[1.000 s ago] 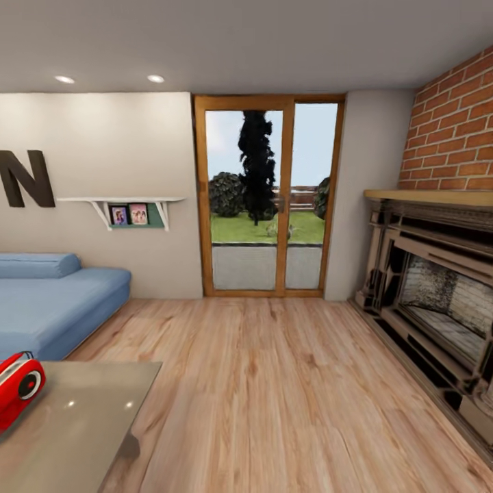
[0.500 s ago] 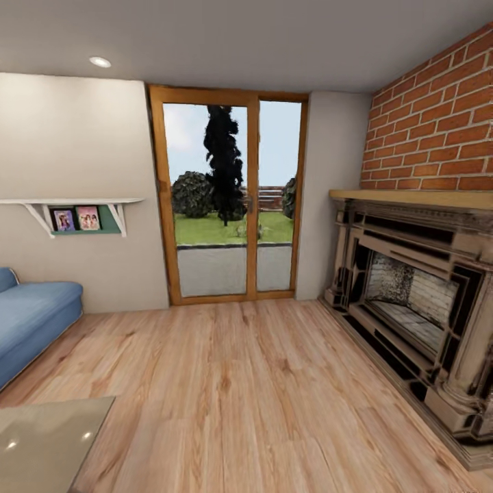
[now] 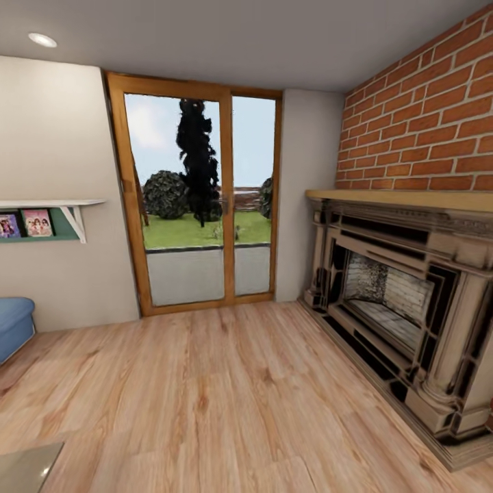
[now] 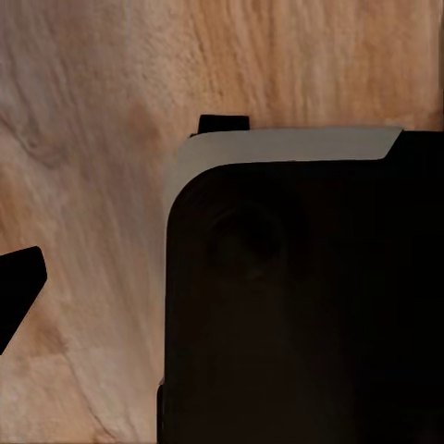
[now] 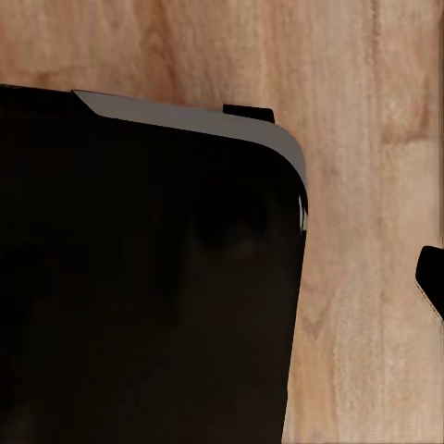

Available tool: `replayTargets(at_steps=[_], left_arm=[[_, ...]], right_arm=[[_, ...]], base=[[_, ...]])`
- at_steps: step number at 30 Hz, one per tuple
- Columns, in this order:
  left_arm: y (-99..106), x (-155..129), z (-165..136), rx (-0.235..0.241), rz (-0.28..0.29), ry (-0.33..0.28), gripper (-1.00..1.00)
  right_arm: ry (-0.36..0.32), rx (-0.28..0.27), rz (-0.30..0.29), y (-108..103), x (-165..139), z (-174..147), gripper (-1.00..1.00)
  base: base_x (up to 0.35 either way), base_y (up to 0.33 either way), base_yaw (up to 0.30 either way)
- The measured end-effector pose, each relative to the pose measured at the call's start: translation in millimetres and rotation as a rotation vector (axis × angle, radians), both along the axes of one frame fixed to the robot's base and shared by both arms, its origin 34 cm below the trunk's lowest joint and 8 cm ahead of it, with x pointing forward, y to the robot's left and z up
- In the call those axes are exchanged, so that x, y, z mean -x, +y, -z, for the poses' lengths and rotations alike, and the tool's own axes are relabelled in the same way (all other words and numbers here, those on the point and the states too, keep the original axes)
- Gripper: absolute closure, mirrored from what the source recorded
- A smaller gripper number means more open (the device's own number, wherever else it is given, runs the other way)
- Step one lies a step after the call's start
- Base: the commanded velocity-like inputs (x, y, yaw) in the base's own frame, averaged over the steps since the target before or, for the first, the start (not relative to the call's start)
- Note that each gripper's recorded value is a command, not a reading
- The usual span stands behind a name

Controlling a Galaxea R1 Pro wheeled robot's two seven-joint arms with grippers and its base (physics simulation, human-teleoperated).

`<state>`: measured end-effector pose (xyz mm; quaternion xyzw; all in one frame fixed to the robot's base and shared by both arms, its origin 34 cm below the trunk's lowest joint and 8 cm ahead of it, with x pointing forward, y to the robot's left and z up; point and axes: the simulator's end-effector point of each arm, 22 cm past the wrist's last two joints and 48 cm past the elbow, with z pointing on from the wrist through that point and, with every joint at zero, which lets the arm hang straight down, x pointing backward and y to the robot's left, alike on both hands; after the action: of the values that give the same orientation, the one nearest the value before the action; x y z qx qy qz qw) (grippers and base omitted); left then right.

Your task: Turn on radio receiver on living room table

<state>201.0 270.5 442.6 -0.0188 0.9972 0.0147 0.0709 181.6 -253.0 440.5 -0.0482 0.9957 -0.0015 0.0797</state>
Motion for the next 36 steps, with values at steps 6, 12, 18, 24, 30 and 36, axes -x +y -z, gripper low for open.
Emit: replayTargets(at_steps=[6, 12, 18, 24, 30, 36], left_arm=[[0.0, 0.0, 0.0, 0.002, -0.009, 0.0, -1.0], [0.0, 0.0, 0.0, 0.002, -0.011, 0.0, -1.0], [0.0, 0.0, 0.0, 0.002, -0.012, 0.0, -1.0], [-0.1, 0.0, 0.0, 0.002, -0.013, 0.0, -1.0], [-0.9, 0.0, 0.0, 0.003, -0.012, 0.0, -1.0], [-2.0, 0.1, 0.1, 0.005, -0.012, 0.0, -1.0]], right_arm=[[0.0, 0.0, 0.0, 0.0, 0.0, 0.0, -1.0], [0.001, 0.0, 0.0, 0.0, 0.1, 0.0, -1.0], [0.0, 0.0, 0.0, 0.0, 0.0, 0.0, -1.0], [-0.001, 0.0, -0.001, 0.1, -0.3, 0.0, -1.0], [-0.003, 0.0, -0.004, 0.2, -0.6, -0.1, -1.0], [-0.003, 0.0, -0.005, 0.2, -0.6, -0.1, -1.0]], base=[[0.324, 0.0, -0.004], [0.324, 0.0, -0.001], [0.324, 0.0, 0.0], [0.324, 0.0, 0.002], [0.324, 0.0, 0.207], [0.324, 0.0, 0.268]])
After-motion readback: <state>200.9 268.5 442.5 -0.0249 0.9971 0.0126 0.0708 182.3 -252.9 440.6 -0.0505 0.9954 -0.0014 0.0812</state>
